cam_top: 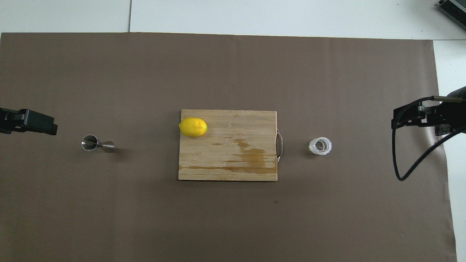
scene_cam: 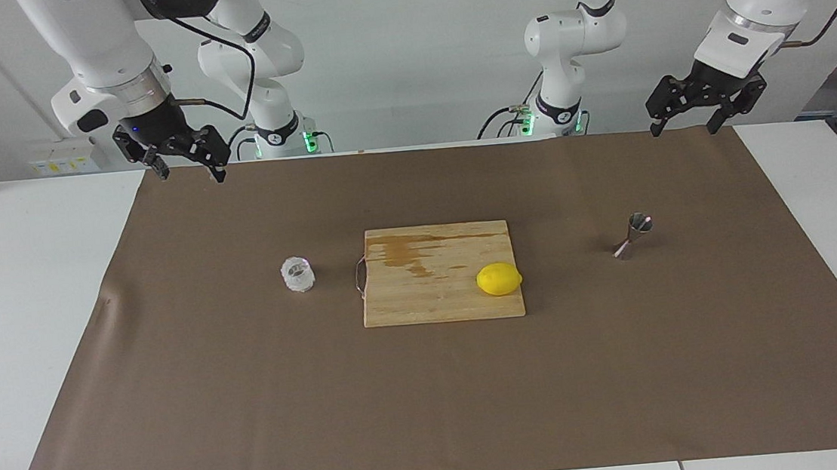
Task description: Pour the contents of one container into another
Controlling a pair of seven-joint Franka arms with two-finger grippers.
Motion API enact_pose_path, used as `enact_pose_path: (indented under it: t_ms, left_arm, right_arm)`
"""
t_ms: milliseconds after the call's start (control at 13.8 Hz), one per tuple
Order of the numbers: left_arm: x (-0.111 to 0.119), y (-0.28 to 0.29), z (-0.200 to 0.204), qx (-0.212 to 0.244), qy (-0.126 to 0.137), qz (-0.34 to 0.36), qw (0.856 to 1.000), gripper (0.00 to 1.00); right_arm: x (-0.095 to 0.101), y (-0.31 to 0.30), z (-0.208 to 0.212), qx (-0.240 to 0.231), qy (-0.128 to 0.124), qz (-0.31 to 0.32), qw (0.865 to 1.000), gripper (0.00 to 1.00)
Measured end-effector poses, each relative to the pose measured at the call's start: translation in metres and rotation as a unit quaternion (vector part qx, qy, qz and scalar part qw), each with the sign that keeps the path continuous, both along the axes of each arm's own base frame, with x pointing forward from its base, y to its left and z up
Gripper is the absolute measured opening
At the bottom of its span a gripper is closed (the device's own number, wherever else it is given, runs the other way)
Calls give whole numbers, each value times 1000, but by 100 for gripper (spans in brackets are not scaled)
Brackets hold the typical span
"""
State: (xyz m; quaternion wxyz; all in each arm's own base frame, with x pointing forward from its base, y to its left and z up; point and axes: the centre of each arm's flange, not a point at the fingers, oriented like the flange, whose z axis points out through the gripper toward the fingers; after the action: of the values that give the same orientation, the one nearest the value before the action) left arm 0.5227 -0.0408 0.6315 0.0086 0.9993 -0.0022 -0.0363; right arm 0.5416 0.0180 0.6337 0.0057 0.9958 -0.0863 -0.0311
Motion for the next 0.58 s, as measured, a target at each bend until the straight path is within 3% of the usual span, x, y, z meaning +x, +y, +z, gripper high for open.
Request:
enact_pose_path:
  t_ms: [361,578]
  left_arm:
    - [-14,1,-35,6,-10,85,996,100]
    - [-14,2,-52,10,-6,176,984,100]
  right_arm:
    - [0,0,0,0,0,0,1000,100]
    - [0,0,0,0,0,0,1000,100]
